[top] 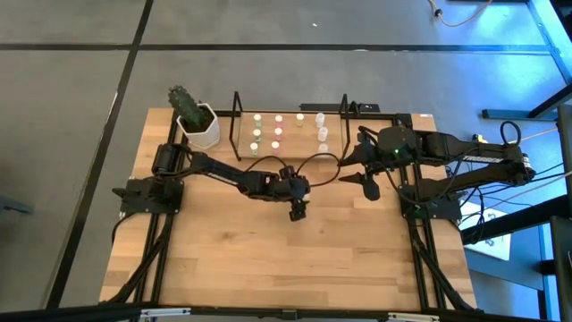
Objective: Pick and place medicine bottles onto shelf by color
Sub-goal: Put the bottom yellow pill bottle on the shelf aligned with the other yellow pill bottle
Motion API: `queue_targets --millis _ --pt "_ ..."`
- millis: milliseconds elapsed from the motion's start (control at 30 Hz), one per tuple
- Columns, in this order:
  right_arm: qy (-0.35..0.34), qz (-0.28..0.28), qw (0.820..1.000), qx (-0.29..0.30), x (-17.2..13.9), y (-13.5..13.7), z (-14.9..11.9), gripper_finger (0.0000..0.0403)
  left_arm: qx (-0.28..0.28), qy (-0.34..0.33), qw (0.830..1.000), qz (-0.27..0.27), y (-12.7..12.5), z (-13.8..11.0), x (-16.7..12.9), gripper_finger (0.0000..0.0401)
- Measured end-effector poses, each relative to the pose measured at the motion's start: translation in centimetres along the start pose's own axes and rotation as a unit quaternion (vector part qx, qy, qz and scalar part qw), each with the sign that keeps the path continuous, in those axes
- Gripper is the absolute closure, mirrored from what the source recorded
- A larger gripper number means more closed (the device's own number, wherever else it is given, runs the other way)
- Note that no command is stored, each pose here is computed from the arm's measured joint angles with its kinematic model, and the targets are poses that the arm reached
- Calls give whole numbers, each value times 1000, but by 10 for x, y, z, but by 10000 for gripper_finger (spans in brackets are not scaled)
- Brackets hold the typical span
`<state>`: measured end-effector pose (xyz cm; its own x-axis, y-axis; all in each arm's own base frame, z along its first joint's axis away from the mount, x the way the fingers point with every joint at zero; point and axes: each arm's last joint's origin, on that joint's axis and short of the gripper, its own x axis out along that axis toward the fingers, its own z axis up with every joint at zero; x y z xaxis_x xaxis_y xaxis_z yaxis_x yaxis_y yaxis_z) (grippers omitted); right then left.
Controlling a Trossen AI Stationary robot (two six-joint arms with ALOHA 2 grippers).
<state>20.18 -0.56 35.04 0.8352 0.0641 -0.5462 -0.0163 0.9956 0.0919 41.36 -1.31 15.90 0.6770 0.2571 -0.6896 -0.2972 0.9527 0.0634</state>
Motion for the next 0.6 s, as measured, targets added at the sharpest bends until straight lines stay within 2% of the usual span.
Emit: queue_targets --millis 400,600 --pt "0 0 1000 0 0 0 0 194 5 0 1000 -18 -5 0 -1 107" --pt "1 0 1000 0 0 0 0 194 6 0 1000 -18 -4 0 -1 130"
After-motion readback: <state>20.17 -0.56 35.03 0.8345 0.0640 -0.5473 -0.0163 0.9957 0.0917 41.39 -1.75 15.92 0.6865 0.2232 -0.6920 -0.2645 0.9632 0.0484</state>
